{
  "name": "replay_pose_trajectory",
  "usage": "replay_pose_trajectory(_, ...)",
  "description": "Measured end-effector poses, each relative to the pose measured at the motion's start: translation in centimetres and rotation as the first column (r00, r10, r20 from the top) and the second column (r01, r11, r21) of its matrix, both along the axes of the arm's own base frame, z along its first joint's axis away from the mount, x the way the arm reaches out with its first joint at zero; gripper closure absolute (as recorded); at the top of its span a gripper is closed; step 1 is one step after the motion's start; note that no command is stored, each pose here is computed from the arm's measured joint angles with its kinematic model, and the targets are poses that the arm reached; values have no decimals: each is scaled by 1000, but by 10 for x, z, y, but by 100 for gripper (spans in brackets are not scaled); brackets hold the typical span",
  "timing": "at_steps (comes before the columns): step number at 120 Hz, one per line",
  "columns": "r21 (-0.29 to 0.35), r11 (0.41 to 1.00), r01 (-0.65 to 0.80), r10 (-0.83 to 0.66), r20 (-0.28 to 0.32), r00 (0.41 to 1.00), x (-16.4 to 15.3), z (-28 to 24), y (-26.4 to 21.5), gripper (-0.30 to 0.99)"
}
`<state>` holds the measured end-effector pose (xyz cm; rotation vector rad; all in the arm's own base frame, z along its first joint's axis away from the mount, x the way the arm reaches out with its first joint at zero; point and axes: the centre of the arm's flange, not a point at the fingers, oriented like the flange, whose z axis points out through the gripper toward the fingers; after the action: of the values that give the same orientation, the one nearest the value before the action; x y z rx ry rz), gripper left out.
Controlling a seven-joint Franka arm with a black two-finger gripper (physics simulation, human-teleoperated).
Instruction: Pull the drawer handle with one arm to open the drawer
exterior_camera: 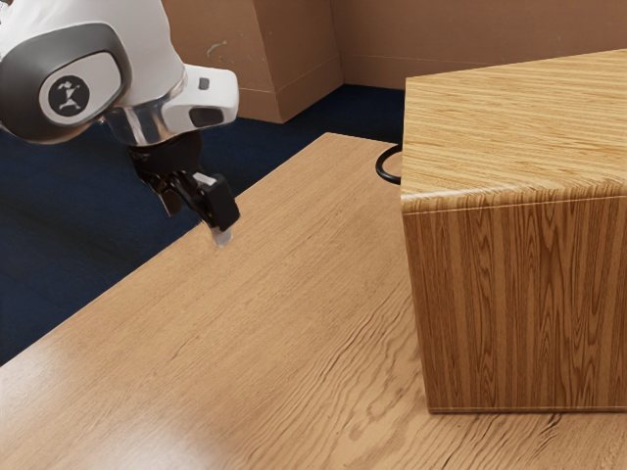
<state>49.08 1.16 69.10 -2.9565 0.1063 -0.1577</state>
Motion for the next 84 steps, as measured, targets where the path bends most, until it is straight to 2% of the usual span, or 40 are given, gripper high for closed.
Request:
replay_pose_trajectory(15,-21,1000,9,-8,77,997,16,1,0,0)
replay_pose_trajectory(30,-194,979,-69,106,188,976,68,-32,19,0)
replay_pose_trajectory(51,-369,918,-146,274,322,906,115,-21,21,0)
replay_pose_trajectory(59,-406,901,-153,308,352,884,132,-18,13,0)
replay_pose_trajectory(69,-441,889,-122,308,380,872,146,-12,-17,0)
replay_pose_trajectory(84,-484,866,-129,341,379,860,158,-16,-29,0)
